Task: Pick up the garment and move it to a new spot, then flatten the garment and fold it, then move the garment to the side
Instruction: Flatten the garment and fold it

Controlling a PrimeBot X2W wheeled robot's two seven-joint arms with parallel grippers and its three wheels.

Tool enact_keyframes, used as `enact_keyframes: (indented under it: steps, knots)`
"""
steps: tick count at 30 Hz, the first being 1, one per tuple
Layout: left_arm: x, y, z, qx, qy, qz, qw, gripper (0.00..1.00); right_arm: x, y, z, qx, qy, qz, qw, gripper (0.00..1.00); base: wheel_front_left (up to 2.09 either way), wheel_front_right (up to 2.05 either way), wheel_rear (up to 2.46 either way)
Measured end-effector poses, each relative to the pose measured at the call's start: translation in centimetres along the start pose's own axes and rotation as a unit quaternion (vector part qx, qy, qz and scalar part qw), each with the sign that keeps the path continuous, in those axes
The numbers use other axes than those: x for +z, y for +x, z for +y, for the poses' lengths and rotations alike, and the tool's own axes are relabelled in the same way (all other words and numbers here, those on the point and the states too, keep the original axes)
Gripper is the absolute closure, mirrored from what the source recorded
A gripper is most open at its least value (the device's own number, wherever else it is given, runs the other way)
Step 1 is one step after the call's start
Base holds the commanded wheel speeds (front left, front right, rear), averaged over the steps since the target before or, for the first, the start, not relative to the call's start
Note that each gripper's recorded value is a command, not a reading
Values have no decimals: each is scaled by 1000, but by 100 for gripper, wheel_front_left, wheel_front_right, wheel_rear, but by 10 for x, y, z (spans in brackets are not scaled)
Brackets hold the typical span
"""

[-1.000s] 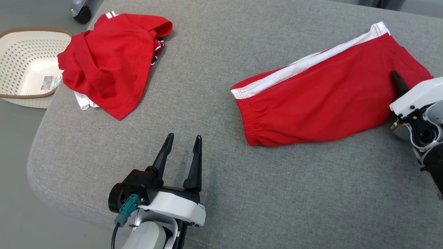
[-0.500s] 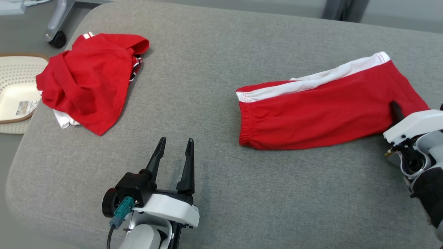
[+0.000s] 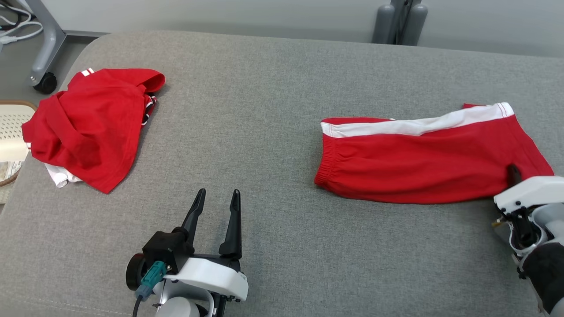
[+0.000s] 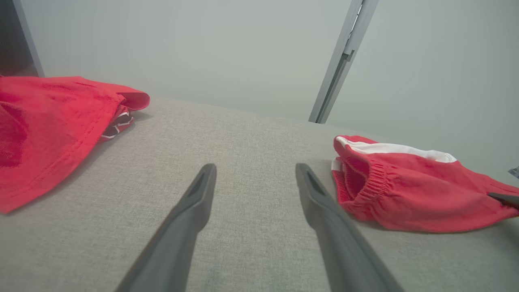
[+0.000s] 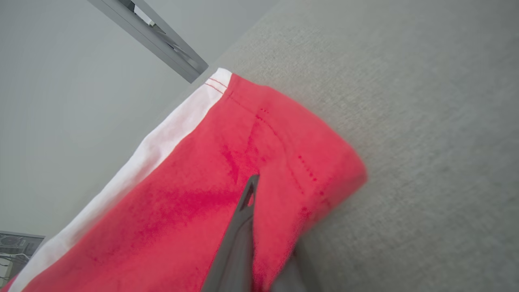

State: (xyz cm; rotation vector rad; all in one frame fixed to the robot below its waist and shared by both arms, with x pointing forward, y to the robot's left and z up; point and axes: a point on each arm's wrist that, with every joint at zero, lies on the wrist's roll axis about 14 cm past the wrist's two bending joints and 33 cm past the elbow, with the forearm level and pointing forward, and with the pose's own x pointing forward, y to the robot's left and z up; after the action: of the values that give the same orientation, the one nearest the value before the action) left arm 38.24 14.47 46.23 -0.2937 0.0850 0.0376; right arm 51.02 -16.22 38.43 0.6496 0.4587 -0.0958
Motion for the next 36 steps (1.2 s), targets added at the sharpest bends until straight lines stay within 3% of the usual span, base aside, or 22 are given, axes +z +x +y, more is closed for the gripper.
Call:
enact_keyframes:
  steps: [8, 16, 25, 36]
  knots:
    - [2, -5, -4, -9, -3, -4, 1000, 0, 3, -21, -32, -38, 24, -15, 999, 100, 0, 0, 0]
    - [4, -8, -7, -14, -5, -6, 1000, 0, 20, -26, -36, -36, -10, -34, 999, 100, 0, 0, 0]
    - [8, -12, -5, -13, 2, -13, 1000, 0, 39, -24, 33, 66, -116, -64, 989, 100, 0, 0, 0]
    - [13, -23, 0, -4, 1, -22, 1000, 0, 2, -45, 107, 174, -220, -74, 957, 100, 0, 0, 0]
